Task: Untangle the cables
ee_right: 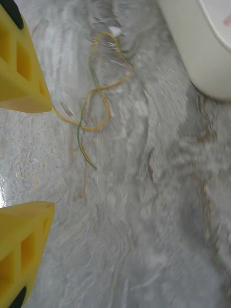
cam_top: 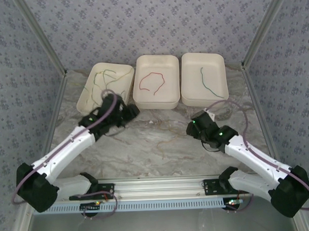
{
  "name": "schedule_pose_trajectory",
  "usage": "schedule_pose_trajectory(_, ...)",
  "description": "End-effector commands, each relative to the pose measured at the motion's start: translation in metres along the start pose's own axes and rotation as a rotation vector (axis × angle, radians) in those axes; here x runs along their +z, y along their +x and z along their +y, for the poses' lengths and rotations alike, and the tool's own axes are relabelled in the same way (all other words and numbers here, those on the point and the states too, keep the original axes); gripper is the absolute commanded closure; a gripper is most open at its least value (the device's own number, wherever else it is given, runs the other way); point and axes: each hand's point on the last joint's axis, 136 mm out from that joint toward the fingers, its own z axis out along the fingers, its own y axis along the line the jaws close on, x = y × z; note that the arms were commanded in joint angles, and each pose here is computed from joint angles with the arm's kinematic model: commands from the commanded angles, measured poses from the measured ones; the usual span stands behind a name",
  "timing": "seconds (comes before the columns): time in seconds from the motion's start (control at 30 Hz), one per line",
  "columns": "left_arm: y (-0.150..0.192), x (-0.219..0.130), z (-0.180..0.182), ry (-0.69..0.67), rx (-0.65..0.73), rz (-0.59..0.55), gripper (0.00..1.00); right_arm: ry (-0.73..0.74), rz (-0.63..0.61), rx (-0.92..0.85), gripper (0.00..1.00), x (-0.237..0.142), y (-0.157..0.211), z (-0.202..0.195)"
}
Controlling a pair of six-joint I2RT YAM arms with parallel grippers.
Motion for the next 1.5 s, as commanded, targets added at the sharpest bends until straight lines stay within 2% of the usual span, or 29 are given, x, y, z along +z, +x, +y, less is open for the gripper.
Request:
schedule_pose_trajectory(0.0, 0.040, 0.013, 0.033, -0.192, 0.275, 0.000, 0.59, -0.023, 0.094, 0.268, 0.49, -0.001, 0.015, 0.000)
schedule_pose_trajectory(0.1, 0.082, 0.029, 0.024, -0.217, 0.508, 0.044, 0.60, 0.036, 0.127, 0.492, 0.56, 0.004, 0.021, 0.006)
schedule_pose_trajectory(0.17, 0.113, 0.043, 0.013, -0.205, 0.643, 0.097, 0.57, 0.179, 0.172, 0.599, 0.68, 0.004, 0.027, 0.002)
schedule_pose_trajectory(0.23, 0.136, 0.056, 0.015, -0.226, 0.690, 0.153, 0.50, 0.267, 0.208, 0.654, 0.70, 0.003, 0.026, 0.004)
schedule_pose_trajectory(0.33, 0.158, 0.072, 0.018, -0.259, 0.703, 0.185, 0.44, 0.268, 0.198, 0.717, 0.65, 0.009, 0.018, 0.010)
schedule_pose_trajectory(0.5, 0.161, 0.090, 0.027, -0.328, 0.696, 0.169, 0.41, 0.211, 0.197, 0.787, 0.55, 0.020, 0.012, 0.011)
schedule_pose_trajectory(0.73, 0.187, 0.120, 0.030, -0.310, 0.659, 0.253, 0.46, 0.214, 0.192, 0.817, 0.54, 0.021, 0.017, -0.005)
schedule_pose_trajectory(0.83, 0.193, 0.128, 0.035, -0.312, 0.636, 0.260, 0.52, 0.217, 0.182, 0.812, 0.54, 0.019, 0.016, -0.009)
schedule_pose_trajectory(0.87, 0.191, 0.129, 0.038, -0.327, 0.632, 0.253, 0.58, 0.219, 0.181, 0.808, 0.54, 0.019, 0.017, -0.010)
schedule_pose_trajectory(0.9, 0.189, 0.129, 0.042, -0.353, 0.633, 0.241, 0.68, 0.218, 0.184, 0.804, 0.54, 0.019, 0.018, -0.010)
schedule_pose_trajectory(0.97, 0.174, 0.123, 0.046, -0.415, 0.655, 0.188, 0.97, 0.216, 0.188, 0.798, 0.55, 0.019, 0.021, -0.010)
schedule_pose_trajectory(1.0, 0.167, 0.118, 0.044, -0.429, 0.669, 0.164, 1.00, 0.209, 0.190, 0.791, 0.55, 0.019, 0.022, -0.009)
schedule_pose_trajectory(1.2, 0.124, 0.057, -0.035, -0.277, 0.817, 0.074, 1.00, 0.070, 0.126, 0.579, 0.55, 0.007, 0.002, 0.015)
schedule_pose_trajectory(1.33, 0.091, 0.010, -0.072, -0.220, 0.863, 0.067, 1.00, -0.085, -0.025, 0.321, 0.55, -0.017, -0.024, 0.031)
schedule_pose_trajectory(1.47, 0.060, -0.022, -0.094, -0.152, 0.832, 0.072, 1.00, -0.269, -0.179, 0.056, 0.46, -0.042, -0.041, 0.047)
